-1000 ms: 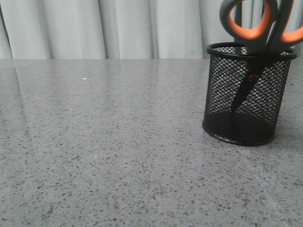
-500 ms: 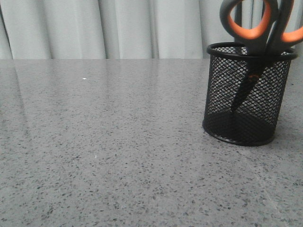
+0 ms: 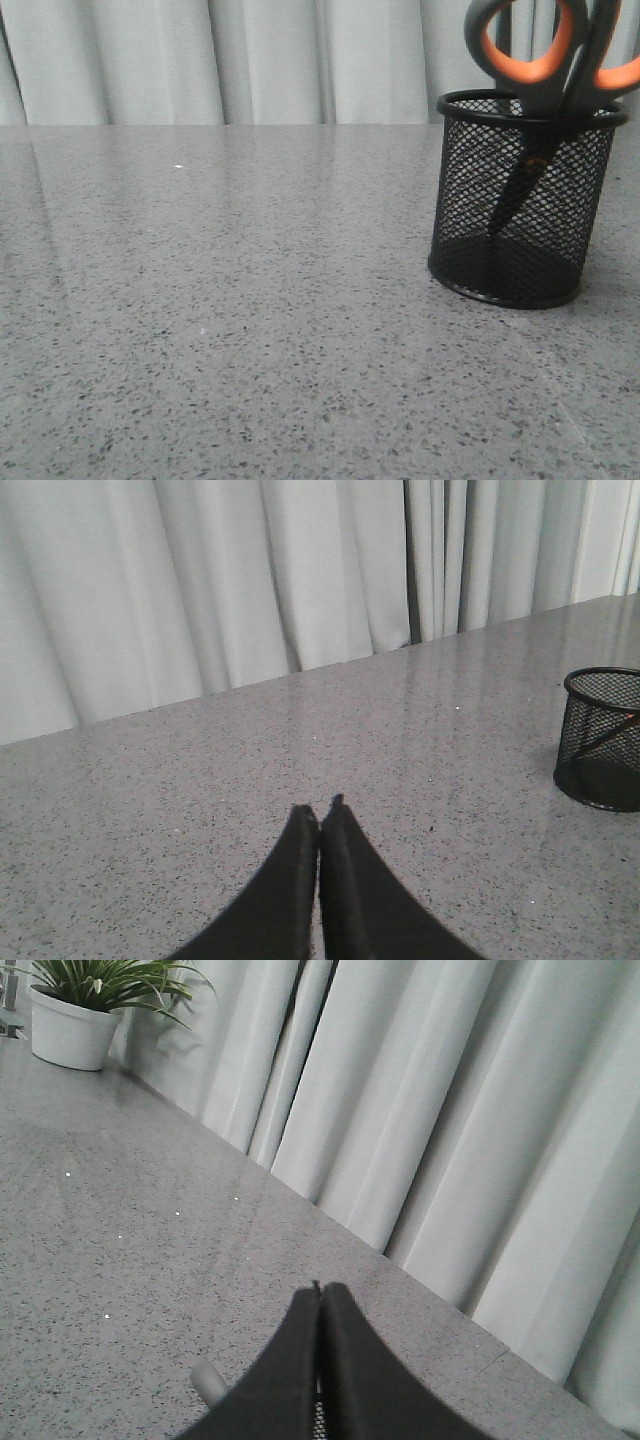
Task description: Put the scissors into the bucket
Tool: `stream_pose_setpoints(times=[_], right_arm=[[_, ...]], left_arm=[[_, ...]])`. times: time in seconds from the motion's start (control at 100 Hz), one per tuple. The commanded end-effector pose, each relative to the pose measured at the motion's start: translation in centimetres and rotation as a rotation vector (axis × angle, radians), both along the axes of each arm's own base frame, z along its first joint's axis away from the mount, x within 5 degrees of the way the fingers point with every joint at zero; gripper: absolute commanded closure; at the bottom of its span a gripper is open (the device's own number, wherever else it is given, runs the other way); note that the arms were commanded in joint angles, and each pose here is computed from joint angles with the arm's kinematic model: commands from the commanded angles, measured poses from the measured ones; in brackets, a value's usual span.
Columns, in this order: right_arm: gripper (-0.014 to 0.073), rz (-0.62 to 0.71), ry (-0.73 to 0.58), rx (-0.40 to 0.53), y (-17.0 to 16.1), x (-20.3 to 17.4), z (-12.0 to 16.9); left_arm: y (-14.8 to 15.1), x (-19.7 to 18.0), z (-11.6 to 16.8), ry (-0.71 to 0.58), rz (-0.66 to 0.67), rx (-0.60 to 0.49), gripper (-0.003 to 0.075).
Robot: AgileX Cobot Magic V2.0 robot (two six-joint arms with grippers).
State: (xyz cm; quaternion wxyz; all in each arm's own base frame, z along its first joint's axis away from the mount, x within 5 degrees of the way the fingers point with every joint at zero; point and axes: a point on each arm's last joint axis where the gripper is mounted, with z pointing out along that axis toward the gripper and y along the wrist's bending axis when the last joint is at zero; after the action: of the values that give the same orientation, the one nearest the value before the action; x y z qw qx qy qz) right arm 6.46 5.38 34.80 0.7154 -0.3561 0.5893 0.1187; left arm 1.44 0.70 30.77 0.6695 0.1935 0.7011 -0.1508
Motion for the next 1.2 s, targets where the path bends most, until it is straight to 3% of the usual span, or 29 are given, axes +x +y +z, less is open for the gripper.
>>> stream_pose_setpoints(times=[0.0,0.11,0.23,0.41,0.57,0.71,0.83,0.95,1.19], right_arm=[[0.0639,0.039,-0.068,0.043,0.1,-0.4,1.5],[0.0639,0.039,-0.068,0.043,0.1,-0.4,1.5],[0.0639,0.039,-0.068,0.043,0.1,-0.4,1.5],[0.0639,0.037,-0.067,0.042,0.1,-0.4,1.5],[0.0639,0.037,-0.067,0.042,0.1,-0.4,1.5],[0.0639,0.037,-0.067,0.042,0.1,-0.4,1.5],[0.0639,0.037,-0.067,0.042,0.1,-0.4,1.5],[0.0639,0.037,-0.067,0.042,0.1,-0.4,1.5],[0.0639,0.037,-0.066,0.041,0.1,-0.4,1.5]], left_arm=[[0.2,-0.2,1.2,-0.097,0.002,-0.013,0.0741],[0.7,0.0,1.3,-0.141,0.079,0.057,0.0741],[-0.1,-0.4,1.0,-0.049,0.06,-0.066,0.0741],[-0.8,0.2,0.1,-0.134,0.157,-0.023,0.0741],[-1.4,2.0,-2.7,-0.169,0.29,-0.146,0.0741],[-1.1,3.1,-5.5,-0.117,0.413,-0.244,0.0741],[-0.9,3.3,-7.3,-0.066,0.466,-0.216,0.0741],[-0.7,3.6,-9.2,0.012,0.49,-0.105,0.0741],[-0.7,4.0,-12.3,0.106,0.499,-0.053,0.0741]])
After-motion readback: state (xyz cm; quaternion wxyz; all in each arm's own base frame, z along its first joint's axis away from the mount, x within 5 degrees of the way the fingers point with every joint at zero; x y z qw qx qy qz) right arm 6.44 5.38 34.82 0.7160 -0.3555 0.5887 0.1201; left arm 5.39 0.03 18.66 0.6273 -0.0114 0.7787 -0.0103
